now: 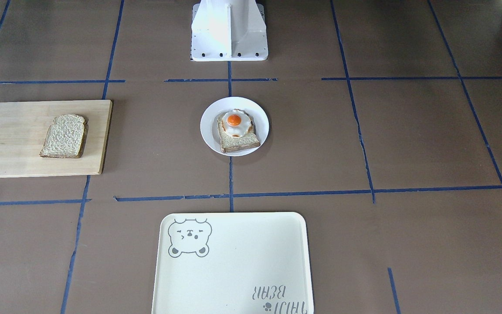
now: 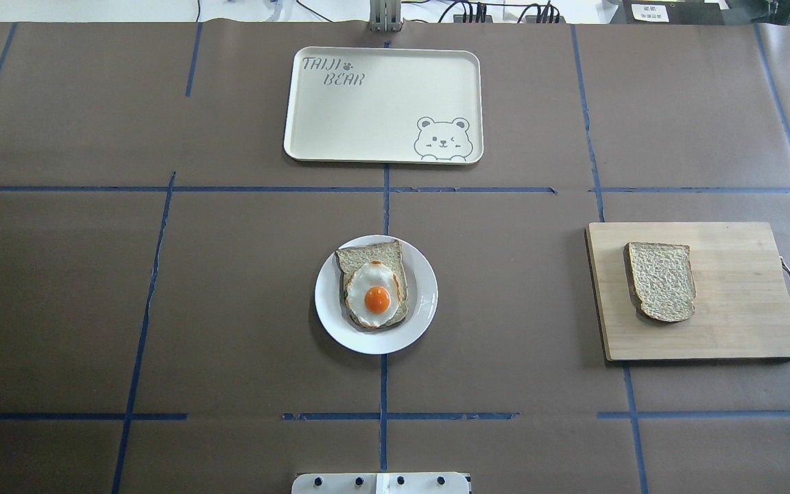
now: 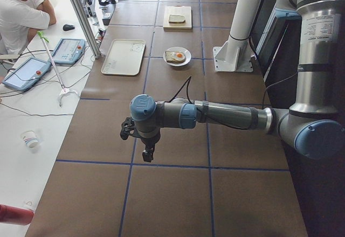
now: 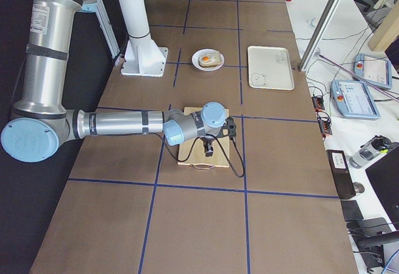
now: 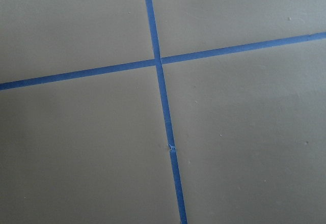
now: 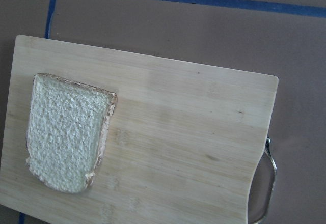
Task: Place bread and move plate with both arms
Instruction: 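Lower the right gripper onto the bread slice on the cutting board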
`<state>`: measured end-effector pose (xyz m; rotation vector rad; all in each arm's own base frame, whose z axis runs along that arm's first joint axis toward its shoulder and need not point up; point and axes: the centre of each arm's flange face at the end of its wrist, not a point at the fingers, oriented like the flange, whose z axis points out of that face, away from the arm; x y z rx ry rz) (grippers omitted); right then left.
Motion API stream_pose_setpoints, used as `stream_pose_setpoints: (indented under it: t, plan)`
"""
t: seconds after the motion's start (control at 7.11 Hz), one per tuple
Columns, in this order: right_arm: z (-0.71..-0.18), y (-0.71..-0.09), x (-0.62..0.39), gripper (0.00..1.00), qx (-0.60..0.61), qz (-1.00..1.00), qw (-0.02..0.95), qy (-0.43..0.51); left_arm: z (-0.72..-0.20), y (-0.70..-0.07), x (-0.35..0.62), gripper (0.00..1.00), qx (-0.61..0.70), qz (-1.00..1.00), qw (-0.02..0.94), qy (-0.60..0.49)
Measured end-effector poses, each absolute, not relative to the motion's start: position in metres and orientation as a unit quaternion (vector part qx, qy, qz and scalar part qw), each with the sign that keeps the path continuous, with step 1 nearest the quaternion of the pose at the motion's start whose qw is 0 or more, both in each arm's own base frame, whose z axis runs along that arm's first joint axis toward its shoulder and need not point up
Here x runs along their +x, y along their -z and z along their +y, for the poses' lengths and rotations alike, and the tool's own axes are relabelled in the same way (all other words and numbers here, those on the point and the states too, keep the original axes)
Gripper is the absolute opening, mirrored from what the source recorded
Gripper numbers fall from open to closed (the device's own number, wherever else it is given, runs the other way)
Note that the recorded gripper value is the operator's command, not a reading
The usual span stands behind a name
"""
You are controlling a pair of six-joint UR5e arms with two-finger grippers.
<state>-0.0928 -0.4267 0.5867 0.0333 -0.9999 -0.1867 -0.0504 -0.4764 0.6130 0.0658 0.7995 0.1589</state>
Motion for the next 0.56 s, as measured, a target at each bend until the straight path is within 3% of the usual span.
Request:
stream_pose_setpoints:
  t: [0.28,0.42,0.56]
  plan:
    - [-0.435,-0.576,-0.158,0.98,0.020,-0.470,0.881,0.055,-0.477,-0.612,-0.050,1.00,0.035,0.388,0.918,-0.078]
    - [-0.438,-0.571,-0.183,0.92,0.010,-0.479,0.878,0.019,-0.478,-0.612,-0.050,1.00,0.036,0.388,0.918,-0.078]
    - [-0.437,-0.569,-0.199,0.79,0.003,-0.491,0.871,-0.005,-0.478,-0.611,-0.050,1.00,0.036,0.388,0.917,-0.079]
